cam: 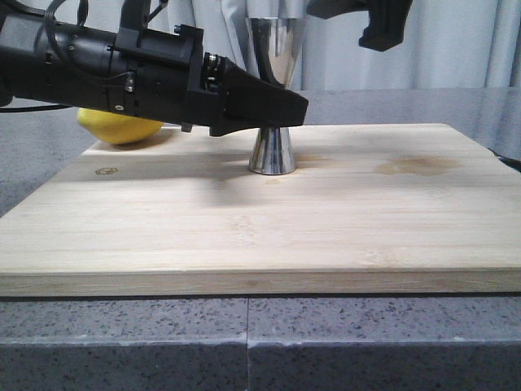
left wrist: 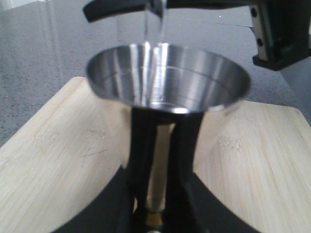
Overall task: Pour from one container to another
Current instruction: 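Tilt the beaker with the right gripper, pouring liquid into the jigger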
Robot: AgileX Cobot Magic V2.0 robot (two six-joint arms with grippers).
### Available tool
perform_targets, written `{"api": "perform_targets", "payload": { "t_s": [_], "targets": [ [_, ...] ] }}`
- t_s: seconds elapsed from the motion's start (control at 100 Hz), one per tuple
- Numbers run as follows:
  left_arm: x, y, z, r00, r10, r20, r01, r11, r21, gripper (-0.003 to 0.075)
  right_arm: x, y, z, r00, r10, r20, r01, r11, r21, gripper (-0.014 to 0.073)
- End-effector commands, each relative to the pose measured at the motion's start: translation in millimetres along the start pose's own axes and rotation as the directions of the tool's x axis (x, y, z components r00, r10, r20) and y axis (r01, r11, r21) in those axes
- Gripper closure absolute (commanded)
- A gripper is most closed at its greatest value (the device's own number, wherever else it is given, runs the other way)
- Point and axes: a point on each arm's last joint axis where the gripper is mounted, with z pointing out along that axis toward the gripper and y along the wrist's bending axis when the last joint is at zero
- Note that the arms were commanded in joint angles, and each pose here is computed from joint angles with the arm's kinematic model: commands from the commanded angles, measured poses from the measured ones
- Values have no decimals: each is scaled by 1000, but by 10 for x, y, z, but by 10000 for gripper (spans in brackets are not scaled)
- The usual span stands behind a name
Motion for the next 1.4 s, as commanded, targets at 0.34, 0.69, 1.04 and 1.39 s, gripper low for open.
{"api": "perform_targets", "payload": {
  "t_s": [0.34,0.69,1.04,1.39],
  "targets": [
    [-337,-69,-34,992,46,113,-48,999,10,733,-41,-204,-115,996,-84,8,83,993,80,318],
    [-337,-69,-34,992,46,113,-48,999,10,733,-39,-211,-116,992,-126,1,125,988,87,318],
    [-337,-69,-34,992,46,113,-48,999,10,733,-35,-219,-116,985,-173,-9,173,980,96,318],
    [-337,-69,-34,992,46,113,-48,999,10,733,-33,-220,-117,983,-182,-12,182,979,97,318]
  ]
}}
